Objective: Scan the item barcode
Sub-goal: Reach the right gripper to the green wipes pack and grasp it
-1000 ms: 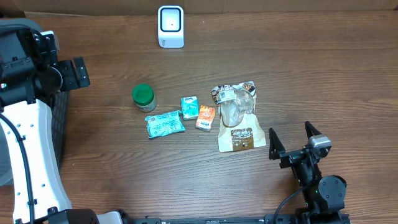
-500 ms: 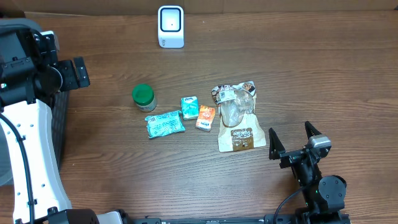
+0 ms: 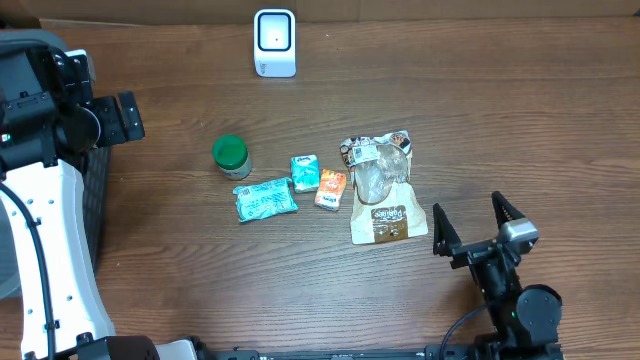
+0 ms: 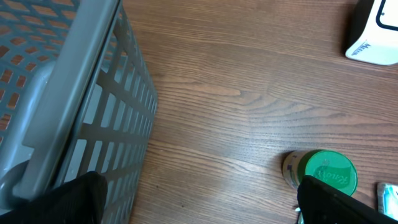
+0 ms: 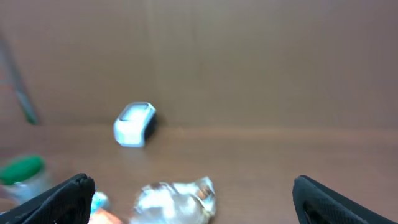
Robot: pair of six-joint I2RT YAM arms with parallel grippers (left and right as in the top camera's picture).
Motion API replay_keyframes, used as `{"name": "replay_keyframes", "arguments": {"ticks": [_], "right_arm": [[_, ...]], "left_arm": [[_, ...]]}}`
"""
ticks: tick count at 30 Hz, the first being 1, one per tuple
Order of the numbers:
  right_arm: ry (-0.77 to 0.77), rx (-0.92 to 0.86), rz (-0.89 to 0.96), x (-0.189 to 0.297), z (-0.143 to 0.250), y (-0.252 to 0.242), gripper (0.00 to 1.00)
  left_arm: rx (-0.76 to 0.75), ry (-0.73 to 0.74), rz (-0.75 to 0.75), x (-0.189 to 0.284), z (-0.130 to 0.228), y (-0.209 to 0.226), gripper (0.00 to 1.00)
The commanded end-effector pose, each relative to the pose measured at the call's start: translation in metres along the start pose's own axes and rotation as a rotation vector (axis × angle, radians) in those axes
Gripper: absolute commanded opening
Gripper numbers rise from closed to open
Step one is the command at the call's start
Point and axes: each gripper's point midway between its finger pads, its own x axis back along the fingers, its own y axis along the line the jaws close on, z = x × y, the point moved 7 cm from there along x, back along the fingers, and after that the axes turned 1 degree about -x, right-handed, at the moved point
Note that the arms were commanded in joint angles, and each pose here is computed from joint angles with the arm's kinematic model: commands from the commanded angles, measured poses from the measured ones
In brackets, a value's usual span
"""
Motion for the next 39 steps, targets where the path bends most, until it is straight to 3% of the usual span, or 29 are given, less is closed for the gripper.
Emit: {"name": "replay_keyframes", "arguments": {"ticks": [1,11,24,33,39], "right_arm": [[-0.010,-0.023,-0.130,0.001,-0.001,0.013,1.00],[0.097,-0.066,-0.258,0.000,-0.053,0.034,1.00],[0.604,-0.250,-0.301,-0.047,-0.118,0.049,1.00],[1.005,-0.412,-0.305,-0.097,-0.106,0.053,1.00],[1.192,-0.349,-0.413,-0.130,-0.069,0.081,1.00]], "left_arm": [[-0.013,-0.002,0.009,-0.001,-0.002,0.000,1.00],[-0.013,-0.002,0.009,-0.001,-0.002,0.000,1.00],[-0.013,-0.002,0.009,-0.001,-0.002,0.000,1.00],[-0.013,-0.002,0.009,-0.001,-0.002,0.000,1.00],[-0.013,-0.002,0.009,-0.001,-0.002,0.000,1.00]]}}
